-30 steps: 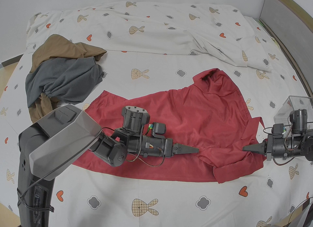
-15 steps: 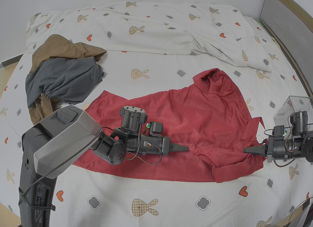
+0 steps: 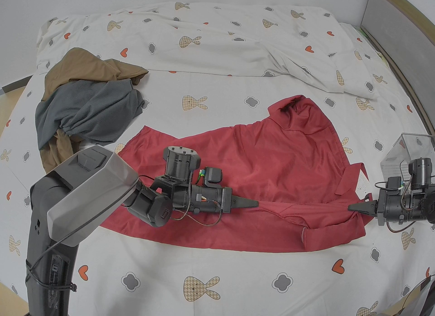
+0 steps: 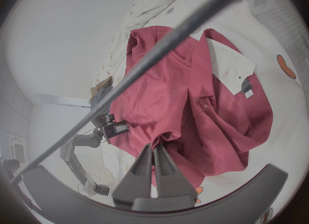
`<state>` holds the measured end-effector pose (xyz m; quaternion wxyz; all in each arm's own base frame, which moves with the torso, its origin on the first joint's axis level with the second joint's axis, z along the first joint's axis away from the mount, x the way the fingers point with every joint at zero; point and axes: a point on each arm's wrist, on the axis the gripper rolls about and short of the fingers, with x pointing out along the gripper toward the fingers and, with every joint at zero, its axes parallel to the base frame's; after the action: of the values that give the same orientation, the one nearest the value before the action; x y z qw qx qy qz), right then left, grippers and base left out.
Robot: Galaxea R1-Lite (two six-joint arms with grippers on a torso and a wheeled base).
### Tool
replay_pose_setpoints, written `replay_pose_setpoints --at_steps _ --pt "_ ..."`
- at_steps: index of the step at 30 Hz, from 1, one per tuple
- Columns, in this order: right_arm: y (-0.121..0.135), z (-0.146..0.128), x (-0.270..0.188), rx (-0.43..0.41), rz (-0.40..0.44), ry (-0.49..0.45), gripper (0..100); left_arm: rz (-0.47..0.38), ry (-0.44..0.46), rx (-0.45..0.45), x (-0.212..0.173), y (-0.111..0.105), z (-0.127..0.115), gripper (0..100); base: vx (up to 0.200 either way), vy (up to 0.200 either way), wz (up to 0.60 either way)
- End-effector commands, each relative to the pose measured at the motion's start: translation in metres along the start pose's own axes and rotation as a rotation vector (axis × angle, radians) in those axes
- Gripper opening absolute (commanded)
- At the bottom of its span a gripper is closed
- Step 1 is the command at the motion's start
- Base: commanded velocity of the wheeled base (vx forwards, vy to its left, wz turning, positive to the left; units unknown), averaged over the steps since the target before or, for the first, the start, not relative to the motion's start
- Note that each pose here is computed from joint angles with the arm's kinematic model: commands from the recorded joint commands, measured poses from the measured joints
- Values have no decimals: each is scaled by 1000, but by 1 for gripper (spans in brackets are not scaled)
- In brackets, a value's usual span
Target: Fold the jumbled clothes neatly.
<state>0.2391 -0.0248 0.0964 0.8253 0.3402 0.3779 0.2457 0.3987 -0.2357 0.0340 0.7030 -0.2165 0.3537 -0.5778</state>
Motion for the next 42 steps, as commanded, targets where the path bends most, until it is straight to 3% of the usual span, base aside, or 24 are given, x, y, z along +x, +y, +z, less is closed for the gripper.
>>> replay_pose_setpoints --at_steps 1,6,7,12,17,24,26,29,31,35,42 --pt "-6 3 4 10 -5 8 0 2 1 -3 1 2 -1 0 0 0 0" --pt "-8 4 7 2 -5 15 0 6 -6 -4 -2 3 1 0 0 0 0" --pt "-8 5 7 -7 -5 12 100 7 -7 -3 -3 3 1 0 0 0 0" --pt "-6 6 -1 -19 -17 -18 100 20 -38 8 -18 0 11 0 0 0 0" --pt "4 12 -36 -49 -33 -148 100 37 -87 33 -43 -13 25 0 0 0 0" --pt "-11 6 -30 -22 -47 -114 100 76 -174 77 -105 -61 37 0 0 0 0" --pt "-22 9 -24 -40 -58 -95 100 92 -191 75 -123 -73 32 0 0 0 0" --pt "-37 12 -14 -97 -71 -62 100 118 -199 48 -139 -76 21 0 0 0 0" --pt "-51 11 -5 -137 -76 -27 100 149 -211 16 -154 -73 10 0 0 0 0" --pt "-62 8 6 -124 -74 10 100 182 -222 -45 -176 -65 -11 0 0 0 0" --pt "-70 12 19 -168 -49 -3 100 188 -184 -85 -177 -50 -42 0 0 0 0"
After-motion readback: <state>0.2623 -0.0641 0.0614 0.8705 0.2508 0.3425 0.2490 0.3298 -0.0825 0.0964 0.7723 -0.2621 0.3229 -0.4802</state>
